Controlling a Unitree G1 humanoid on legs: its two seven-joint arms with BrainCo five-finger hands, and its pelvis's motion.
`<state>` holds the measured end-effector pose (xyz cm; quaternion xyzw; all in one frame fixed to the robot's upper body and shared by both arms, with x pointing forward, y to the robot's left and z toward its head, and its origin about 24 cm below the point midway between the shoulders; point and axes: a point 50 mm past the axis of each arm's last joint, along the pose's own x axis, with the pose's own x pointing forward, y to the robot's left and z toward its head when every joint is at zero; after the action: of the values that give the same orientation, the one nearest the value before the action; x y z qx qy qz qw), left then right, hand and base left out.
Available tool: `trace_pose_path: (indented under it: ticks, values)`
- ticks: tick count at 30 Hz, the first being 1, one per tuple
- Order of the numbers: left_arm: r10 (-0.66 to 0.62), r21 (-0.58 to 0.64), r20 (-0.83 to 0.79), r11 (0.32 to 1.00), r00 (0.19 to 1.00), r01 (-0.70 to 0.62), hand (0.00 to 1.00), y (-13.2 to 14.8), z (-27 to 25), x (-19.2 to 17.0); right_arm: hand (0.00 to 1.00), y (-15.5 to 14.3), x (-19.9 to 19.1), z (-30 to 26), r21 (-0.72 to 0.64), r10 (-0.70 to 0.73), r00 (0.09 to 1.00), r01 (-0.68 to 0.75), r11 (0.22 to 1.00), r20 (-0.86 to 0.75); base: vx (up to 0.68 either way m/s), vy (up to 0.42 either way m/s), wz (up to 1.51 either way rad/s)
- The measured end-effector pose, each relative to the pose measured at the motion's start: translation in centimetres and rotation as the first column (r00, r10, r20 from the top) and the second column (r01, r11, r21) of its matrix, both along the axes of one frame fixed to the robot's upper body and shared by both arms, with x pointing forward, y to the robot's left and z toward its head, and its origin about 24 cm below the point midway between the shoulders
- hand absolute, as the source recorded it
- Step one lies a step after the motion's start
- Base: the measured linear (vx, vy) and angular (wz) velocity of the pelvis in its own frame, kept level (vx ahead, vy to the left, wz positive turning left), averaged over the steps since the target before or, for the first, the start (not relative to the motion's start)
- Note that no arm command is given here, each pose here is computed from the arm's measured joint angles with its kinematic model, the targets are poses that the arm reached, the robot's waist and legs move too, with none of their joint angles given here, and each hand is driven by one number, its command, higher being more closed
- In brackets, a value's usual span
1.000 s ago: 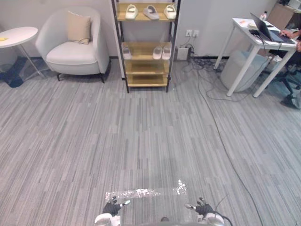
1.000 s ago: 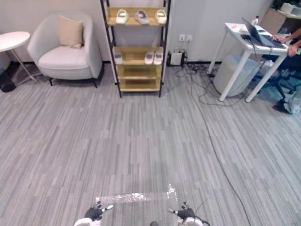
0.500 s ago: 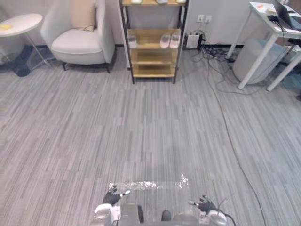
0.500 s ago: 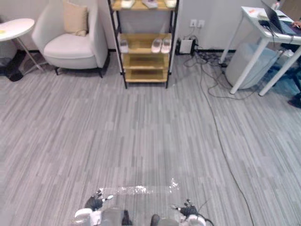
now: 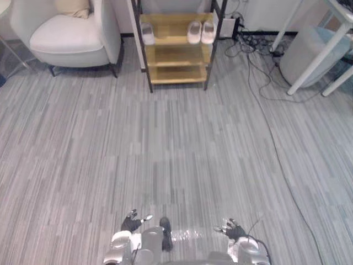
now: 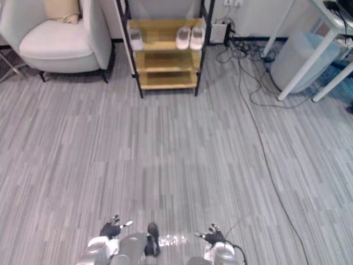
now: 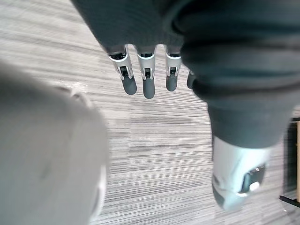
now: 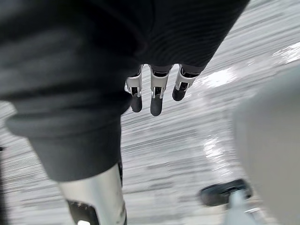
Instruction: Organize the slippers on the shoe rack
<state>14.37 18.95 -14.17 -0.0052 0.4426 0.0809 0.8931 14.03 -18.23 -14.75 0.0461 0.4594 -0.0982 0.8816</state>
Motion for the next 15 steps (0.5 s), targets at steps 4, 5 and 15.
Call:
trace_pose_path:
  ticks: [4,5,15]
  values:
    - [-0.023,-0.001,0.005,1.000,1.000,0.023,0.00,-0.4,0.1,0.4,0.00,-0.4,1.2,0.5,-0.020,0.026,0.999,-0.025,0.999,0.039,0.38,0.038,0.12]
    - [-0.024,-0.004,0.009,1.000,1.000,0.024,0.00,-0.5,0.1,0.6,0.00,-0.5,1.4,0.7,-0.022,0.028,0.998,-0.027,0.999,0.047,0.35,-0.067,0.38]
    - [-0.010,-0.028,-0.039,1.000,0.999,0.009,0.00,-1.4,-0.6,-0.9,0.00,-1.6,0.9,0.6,-0.057,0.048,0.998,-0.047,0.997,0.026,0.39,-0.190,0.32]
